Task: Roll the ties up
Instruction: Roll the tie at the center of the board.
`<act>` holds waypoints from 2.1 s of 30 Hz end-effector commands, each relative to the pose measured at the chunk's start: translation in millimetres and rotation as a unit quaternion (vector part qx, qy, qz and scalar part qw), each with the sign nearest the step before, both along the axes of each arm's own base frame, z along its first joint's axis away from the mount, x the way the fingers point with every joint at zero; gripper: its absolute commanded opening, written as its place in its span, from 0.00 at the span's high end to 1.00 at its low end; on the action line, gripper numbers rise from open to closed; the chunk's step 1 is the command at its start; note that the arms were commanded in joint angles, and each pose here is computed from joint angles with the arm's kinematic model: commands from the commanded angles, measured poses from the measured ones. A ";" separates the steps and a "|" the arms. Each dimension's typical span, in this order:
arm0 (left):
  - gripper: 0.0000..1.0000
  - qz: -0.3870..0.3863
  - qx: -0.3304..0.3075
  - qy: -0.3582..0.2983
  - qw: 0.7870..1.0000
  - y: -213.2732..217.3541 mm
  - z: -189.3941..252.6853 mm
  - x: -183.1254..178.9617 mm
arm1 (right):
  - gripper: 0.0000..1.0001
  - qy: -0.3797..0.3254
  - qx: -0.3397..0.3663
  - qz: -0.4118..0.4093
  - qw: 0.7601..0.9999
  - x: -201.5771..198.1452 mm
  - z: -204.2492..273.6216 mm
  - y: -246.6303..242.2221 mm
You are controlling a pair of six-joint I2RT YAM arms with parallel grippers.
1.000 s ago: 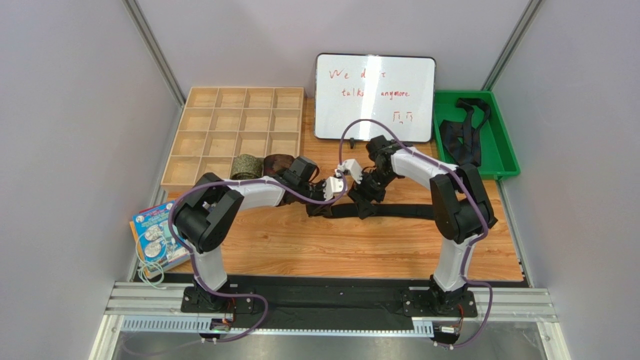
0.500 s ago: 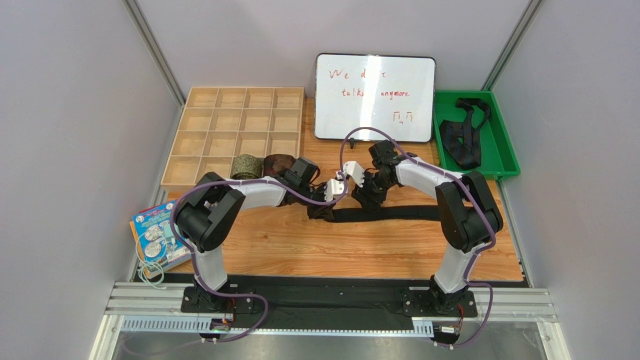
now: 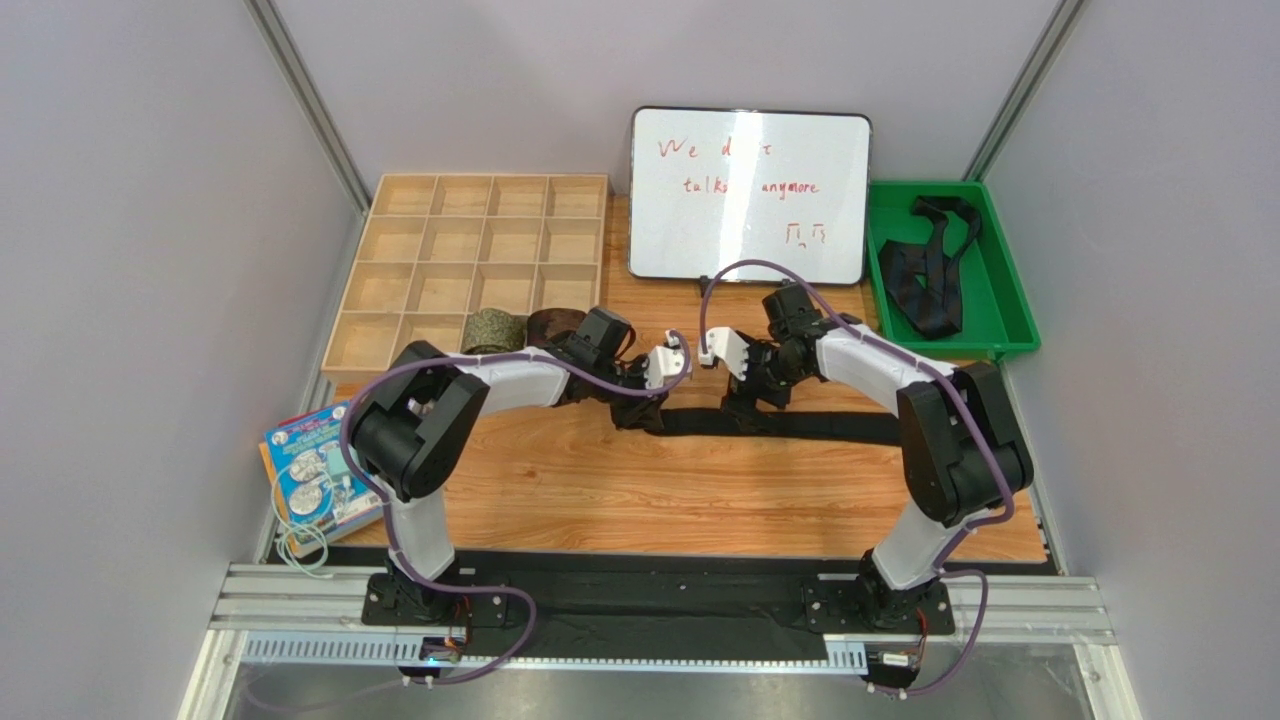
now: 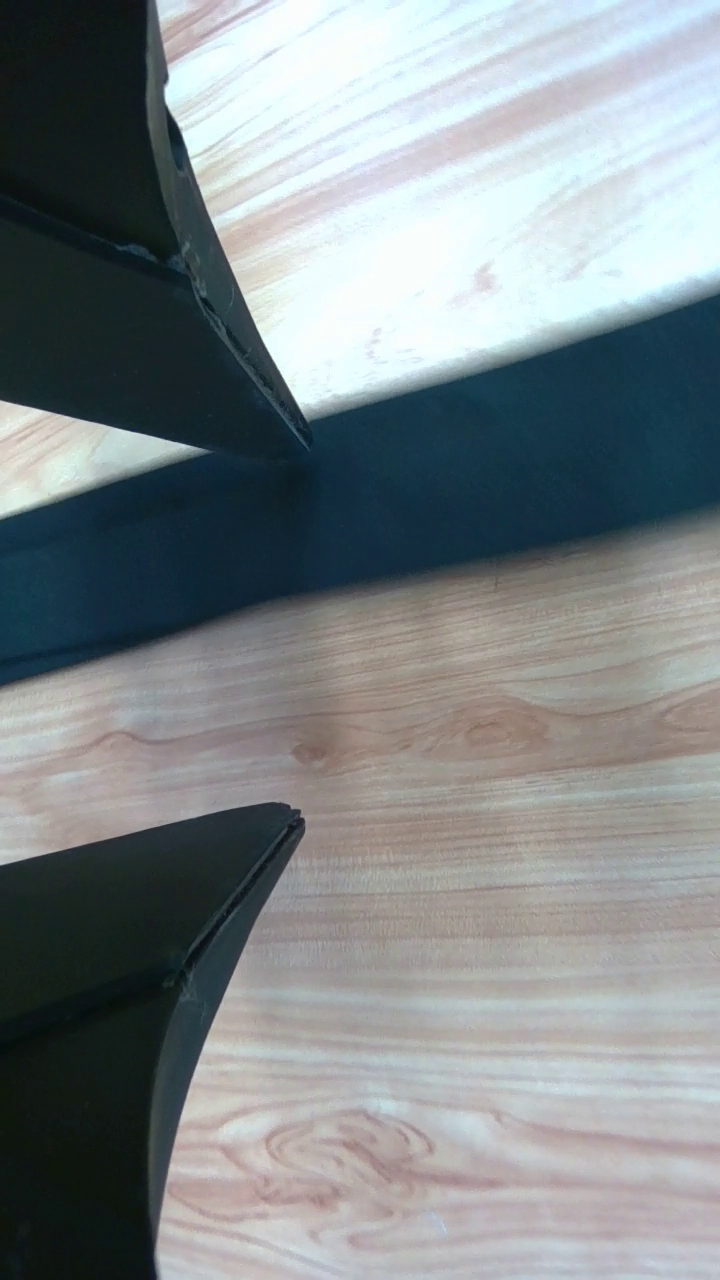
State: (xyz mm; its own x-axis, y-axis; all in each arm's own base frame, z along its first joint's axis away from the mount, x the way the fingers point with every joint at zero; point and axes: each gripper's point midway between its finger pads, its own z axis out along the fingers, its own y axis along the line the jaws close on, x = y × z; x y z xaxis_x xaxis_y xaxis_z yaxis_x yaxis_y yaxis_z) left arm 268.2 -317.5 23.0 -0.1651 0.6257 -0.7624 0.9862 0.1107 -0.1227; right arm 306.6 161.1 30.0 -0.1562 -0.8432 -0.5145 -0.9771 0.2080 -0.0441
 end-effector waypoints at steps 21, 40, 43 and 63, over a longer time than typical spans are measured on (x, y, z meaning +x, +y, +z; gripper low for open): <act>0.81 0.058 0.031 0.024 0.998 14.9 -9.7 19.3 | 0.23 -0.054 0.045 0.163 0.984 -2.9 -12.9 20.6; 0.81 0.061 0.027 0.025 0.997 15.7 -6.7 18.6 | 0.34 -0.019 0.065 0.105 0.992 -7.2 23.6 11.5; 0.81 0.066 0.020 0.020 0.997 16.2 -3.8 17.6 | 0.34 0.025 0.102 0.008 0.994 -4.3 50.9 13.9; 0.82 0.087 0.007 -0.012 0.996 20.5 0.0 21.9 | 0.54 0.402 0.233 -0.391 0.795 10.8 45.8 111.2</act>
State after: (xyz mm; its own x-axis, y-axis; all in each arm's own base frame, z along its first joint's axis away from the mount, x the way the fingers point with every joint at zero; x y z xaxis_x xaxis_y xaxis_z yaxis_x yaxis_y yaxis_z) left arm 292.2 -305.4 23.1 -0.2320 0.5935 -0.7706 0.9635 0.2492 -0.0981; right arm 300.5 252.0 66.8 -0.9533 -0.1577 -0.2576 -0.2997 0.5995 0.7422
